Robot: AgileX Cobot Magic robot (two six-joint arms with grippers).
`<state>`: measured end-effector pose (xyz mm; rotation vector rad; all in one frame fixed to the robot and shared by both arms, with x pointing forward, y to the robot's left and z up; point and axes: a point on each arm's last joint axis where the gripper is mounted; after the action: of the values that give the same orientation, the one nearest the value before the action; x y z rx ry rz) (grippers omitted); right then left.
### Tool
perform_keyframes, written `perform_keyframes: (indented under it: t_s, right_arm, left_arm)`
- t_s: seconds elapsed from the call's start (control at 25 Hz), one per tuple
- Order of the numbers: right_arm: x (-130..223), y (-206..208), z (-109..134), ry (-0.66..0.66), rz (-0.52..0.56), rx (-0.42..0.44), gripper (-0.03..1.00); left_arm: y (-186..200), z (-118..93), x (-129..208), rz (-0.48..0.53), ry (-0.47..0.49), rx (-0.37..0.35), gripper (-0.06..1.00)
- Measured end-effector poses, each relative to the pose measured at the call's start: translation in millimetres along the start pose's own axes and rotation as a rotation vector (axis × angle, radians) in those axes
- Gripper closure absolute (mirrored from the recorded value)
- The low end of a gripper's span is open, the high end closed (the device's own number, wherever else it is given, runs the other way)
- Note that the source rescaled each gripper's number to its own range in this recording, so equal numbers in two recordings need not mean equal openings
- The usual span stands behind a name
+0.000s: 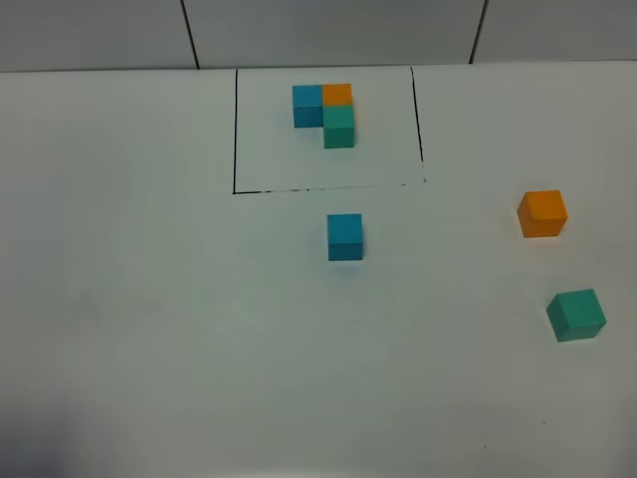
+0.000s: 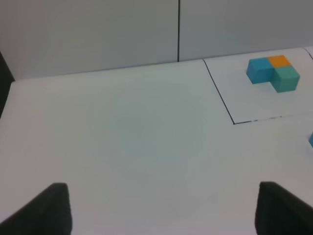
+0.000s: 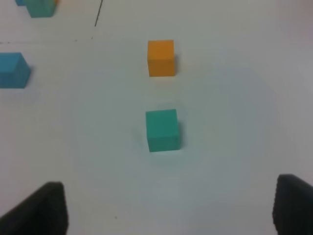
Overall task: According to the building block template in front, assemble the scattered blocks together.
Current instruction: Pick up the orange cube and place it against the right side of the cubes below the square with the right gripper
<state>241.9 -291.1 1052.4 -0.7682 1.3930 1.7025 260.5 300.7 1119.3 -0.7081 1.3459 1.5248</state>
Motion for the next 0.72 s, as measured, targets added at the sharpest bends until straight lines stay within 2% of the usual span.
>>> perform_keyframes:
  t_s: [0.4,0.52,0.72]
  right_arm:
    - [0,0,0,0.000,-0.002,0.000,0.25]
    - [0,0,0,0.000,-0.002,0.000,0.25]
    - [0,0,0,0.000,-0.002,0.000,0.25]
  left_arm:
    - [8,-14,48,0.025,0.013,0.031,0.25]
    - [7,-20,59,0.010,0.007,0.064,0.25]
    - [3,-29,68,0.044,-0.019,0.143,0.25]
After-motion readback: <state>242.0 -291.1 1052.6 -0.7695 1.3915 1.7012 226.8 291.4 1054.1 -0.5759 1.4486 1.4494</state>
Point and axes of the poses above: a point on each arm's last joint axis where the gripper is mounted, y pointing back along that axis away from the gripper, z along the wrist's bending axis when the last joint is at zero, x = y × z, and after that the axes turned 10 degrees about -y, right-handed
